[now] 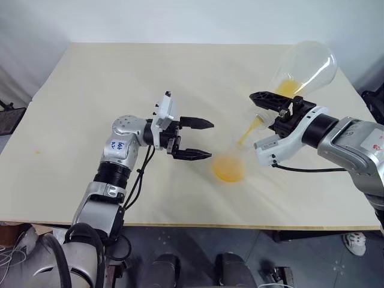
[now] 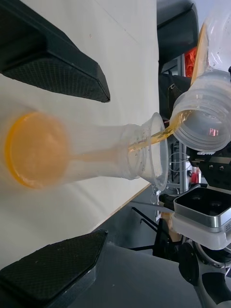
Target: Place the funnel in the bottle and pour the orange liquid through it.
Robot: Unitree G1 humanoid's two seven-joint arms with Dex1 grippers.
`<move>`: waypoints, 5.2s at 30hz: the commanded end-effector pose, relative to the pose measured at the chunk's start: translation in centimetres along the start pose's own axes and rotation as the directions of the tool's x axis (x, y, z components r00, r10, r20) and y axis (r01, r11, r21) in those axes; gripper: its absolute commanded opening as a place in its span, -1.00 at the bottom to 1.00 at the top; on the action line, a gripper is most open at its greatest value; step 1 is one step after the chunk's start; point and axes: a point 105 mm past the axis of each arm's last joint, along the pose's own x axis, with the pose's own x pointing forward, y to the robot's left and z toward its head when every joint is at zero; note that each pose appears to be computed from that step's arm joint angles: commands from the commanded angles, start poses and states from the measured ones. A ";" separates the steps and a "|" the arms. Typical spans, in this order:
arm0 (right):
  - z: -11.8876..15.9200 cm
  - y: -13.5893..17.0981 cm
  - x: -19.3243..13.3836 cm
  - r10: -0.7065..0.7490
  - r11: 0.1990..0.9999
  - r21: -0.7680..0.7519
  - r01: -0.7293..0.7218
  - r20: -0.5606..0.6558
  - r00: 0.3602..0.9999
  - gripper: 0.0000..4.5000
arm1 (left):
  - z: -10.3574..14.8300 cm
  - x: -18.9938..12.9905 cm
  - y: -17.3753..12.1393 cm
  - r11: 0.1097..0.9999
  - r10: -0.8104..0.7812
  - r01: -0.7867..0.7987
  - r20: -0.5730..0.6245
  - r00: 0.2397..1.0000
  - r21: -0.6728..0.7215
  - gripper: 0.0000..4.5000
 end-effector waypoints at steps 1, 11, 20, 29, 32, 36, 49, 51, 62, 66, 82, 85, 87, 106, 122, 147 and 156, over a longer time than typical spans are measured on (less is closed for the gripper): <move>-1.3 -1.9 -0.9 -0.067 0.997 -0.048 0.064 -0.048 0.997 0.25 | 1.5 0.0 0.2 0.998 -0.006 0.006 -0.004 1.000 0.061 1.00; -1.4 -1.9 -0.9 -0.070 0.997 -0.048 0.067 -0.054 0.996 0.25 | 1.5 -0.2 0.2 0.998 -0.003 0.004 -0.015 1.000 0.056 1.00; -1.6 -2.0 -0.8 -0.070 0.995 -0.079 0.066 -0.050 0.996 0.25 | 1.5 -0.2 0.3 0.998 0.001 -0.001 -0.015 1.000 0.058 1.00; -1.4 -2.0 -0.8 -0.076 0.993 -0.094 0.072 -0.036 0.996 0.25 | 1.5 -0.2 0.4 0.998 0.001 0.000 -0.015 1.000 0.061 1.00; -1.3 -2.1 -0.8 -0.081 0.993 -0.092 0.077 -0.031 0.996 0.25 | 1.5 -0.2 0.4 0.998 0.001 0.000 -0.015 1.000 0.061 1.00; -1.1 -2.3 -0.7 -0.093 0.992 -0.093 0.090 -0.028 0.995 0.25 | 1.5 -0.2 0.4 0.998 0.000 0.001 -0.016 1.000 0.060 1.00; -0.8 -2.5 -0.6 -0.106 0.990 -0.095 0.104 -0.020 0.994 0.25 | 1.5 -0.1 0.5 0.998 -0.001 0.002 -0.020 1.000 0.062 1.00; -0.7 -2.5 -0.6 -0.106 0.990 -0.094 0.104 -0.018 0.994 0.25 | 1.5 -0.1 0.5 0.998 -0.001 0.002 -0.020 1.000 0.063 1.00; -0.2 -2.6 -0.7 -0.115 0.989 -0.092 0.114 -0.008 0.993 0.25 | 1.5 0.0 0.6 0.998 -0.005 0.006 -0.021 1.000 0.064 1.00; -0.1 -2.6 -0.7 -0.113 0.990 -0.090 0.113 -0.005 0.994 0.25 | 1.5 0.0 0.6 0.998 -0.003 0.004 -0.022 1.000 0.065 1.00; 0.2 -2.2 -0.9 -0.136 0.978 0.155 0.137 -0.018 0.991 0.25 | 1.5 -0.4 0.5 0.998 0.004 -0.002 -0.027 1.000 0.068 1.00; 0.3 -1.8 -1.2 -0.124 0.944 0.307 0.124 -0.020 0.992 0.25 | 1.5 -0.5 0.5 0.998 0.008 -0.006 -0.029 1.000 0.068 1.00; 0.4 -1.4 -1.4 -0.115 0.904 0.411 0.115 -0.026 0.993 0.25 | 1.5 -0.6 0.5 0.998 0.013 -0.011 -0.031 0.999 0.069 1.00; -9.4 5.9 -4.4 -0.072 -0.139 0.899 0.416 -0.428 0.901 0.25 | 1.7 -1.7 0.0 0.995 0.081 -0.078 -0.042 0.996 0.068 1.00; -9.0 11.8 -5.2 -0.004 -0.382 0.813 0.439 -0.477 0.879 0.99 | 1.9 -1.9 -0.5 0.995 0.085 -0.082 -0.050 0.995 0.062 1.00; -3.1 11.7 -15.1 0.177 -0.200 0.974 0.102 -0.067 0.982 0.99 | 0.7 -10.4 -2.8 0.944 0.329 -0.325 -0.096 0.939 0.059 1.00; -0.9 11.5 -14.5 0.063 -0.169 0.952 -0.255 0.269 0.961 0.99 | -0.5 -12.6 -5.7 0.924 0.383 -0.379 -0.107 0.918 0.048 1.00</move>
